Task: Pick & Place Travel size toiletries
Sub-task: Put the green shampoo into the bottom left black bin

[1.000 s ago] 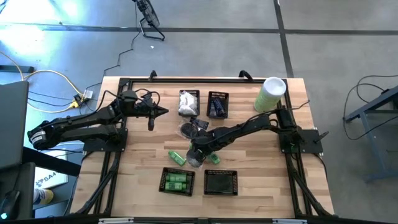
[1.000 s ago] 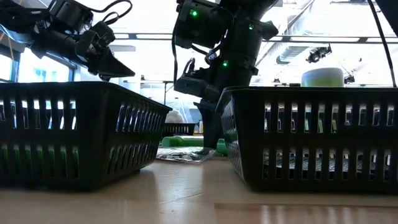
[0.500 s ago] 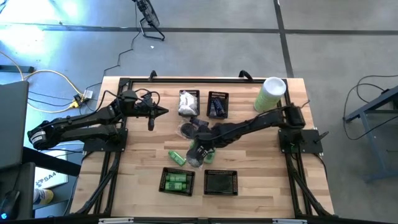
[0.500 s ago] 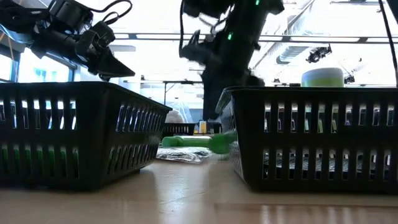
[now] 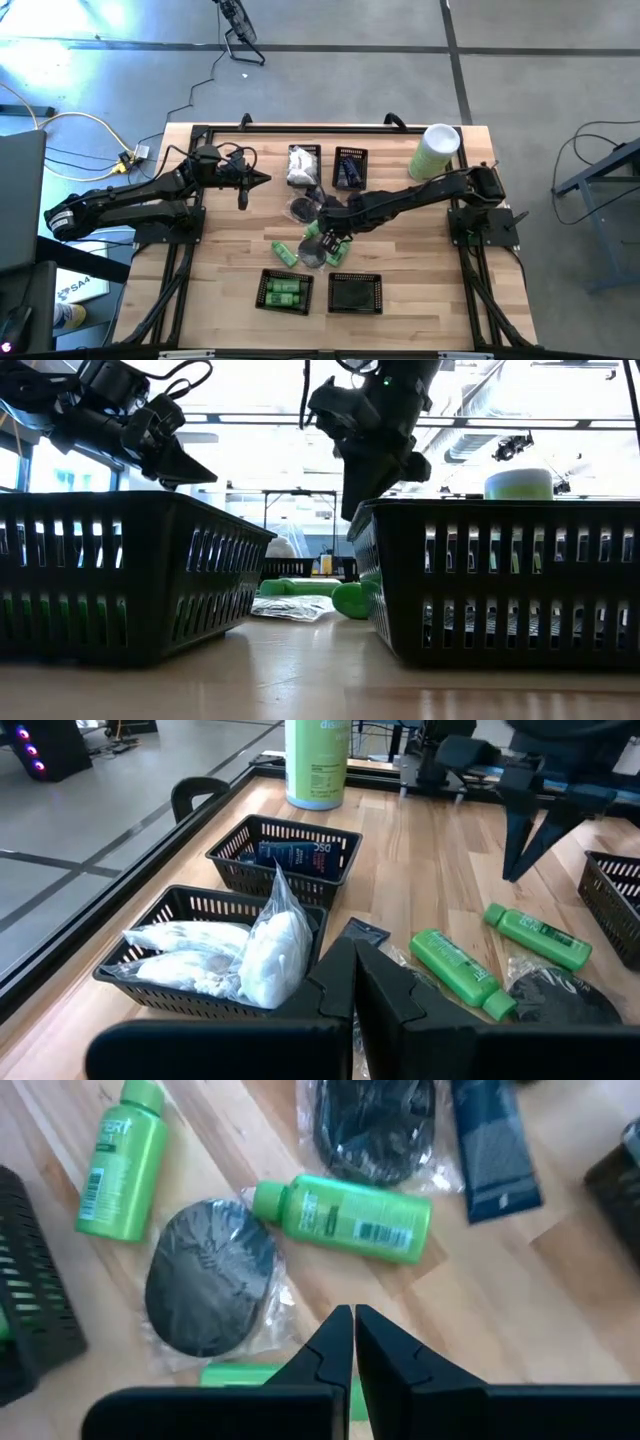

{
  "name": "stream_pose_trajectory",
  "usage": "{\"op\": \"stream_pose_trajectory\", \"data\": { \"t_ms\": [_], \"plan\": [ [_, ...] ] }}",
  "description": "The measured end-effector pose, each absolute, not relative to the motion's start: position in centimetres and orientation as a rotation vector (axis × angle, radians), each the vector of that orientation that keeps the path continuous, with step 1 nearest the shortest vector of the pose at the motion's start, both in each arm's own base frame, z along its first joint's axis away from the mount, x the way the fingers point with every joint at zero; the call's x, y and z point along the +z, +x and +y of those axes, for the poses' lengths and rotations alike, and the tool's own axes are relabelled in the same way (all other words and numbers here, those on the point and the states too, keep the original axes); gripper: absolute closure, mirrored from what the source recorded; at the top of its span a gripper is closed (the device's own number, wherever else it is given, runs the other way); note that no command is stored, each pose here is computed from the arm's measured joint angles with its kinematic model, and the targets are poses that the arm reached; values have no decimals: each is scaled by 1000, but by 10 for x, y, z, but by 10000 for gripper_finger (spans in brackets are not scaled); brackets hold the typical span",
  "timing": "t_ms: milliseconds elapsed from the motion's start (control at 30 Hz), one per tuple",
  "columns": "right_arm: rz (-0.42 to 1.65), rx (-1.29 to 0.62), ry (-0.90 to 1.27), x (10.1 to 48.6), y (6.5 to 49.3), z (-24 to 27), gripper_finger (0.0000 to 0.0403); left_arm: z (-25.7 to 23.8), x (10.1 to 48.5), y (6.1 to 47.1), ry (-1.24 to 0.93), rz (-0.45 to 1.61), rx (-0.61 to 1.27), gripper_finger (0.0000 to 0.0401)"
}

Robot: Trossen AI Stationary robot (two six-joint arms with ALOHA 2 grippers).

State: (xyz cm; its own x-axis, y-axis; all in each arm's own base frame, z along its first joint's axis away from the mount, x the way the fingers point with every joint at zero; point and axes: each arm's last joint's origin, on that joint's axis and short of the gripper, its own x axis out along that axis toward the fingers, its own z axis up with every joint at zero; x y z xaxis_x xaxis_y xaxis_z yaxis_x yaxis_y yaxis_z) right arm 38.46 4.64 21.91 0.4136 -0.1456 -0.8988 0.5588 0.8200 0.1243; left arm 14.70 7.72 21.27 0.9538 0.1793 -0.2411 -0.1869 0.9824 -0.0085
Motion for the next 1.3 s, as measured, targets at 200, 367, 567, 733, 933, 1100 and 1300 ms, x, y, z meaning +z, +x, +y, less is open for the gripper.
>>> {"op": "stream_pose_trajectory", "data": {
  "t_ms": [200,367,567,733,933,1100,1300],
  "plan": [
    [1078,-501,469,216,383,46,400,77,212,147,-35,249,186,401],
    [1082,-496,471,216,382,47,400,77,212,147,-34,248,186,401],
    [1084,-492,464,216,382,47,400,77,212,147,-35,249,186,401],
    [1116,-410,402,216,382,48,400,77,212,147,-34,248,186,401],
    [1169,-178,120,216,382,49,400,77,212,147,-35,248,186,401],
    [1183,-27,-107,216,382,48,400,77,212,147,-35,249,186,401],
    [1226,97,-284,215,379,47,400,77,212,147,-35,248,186,401]
  ]
}}
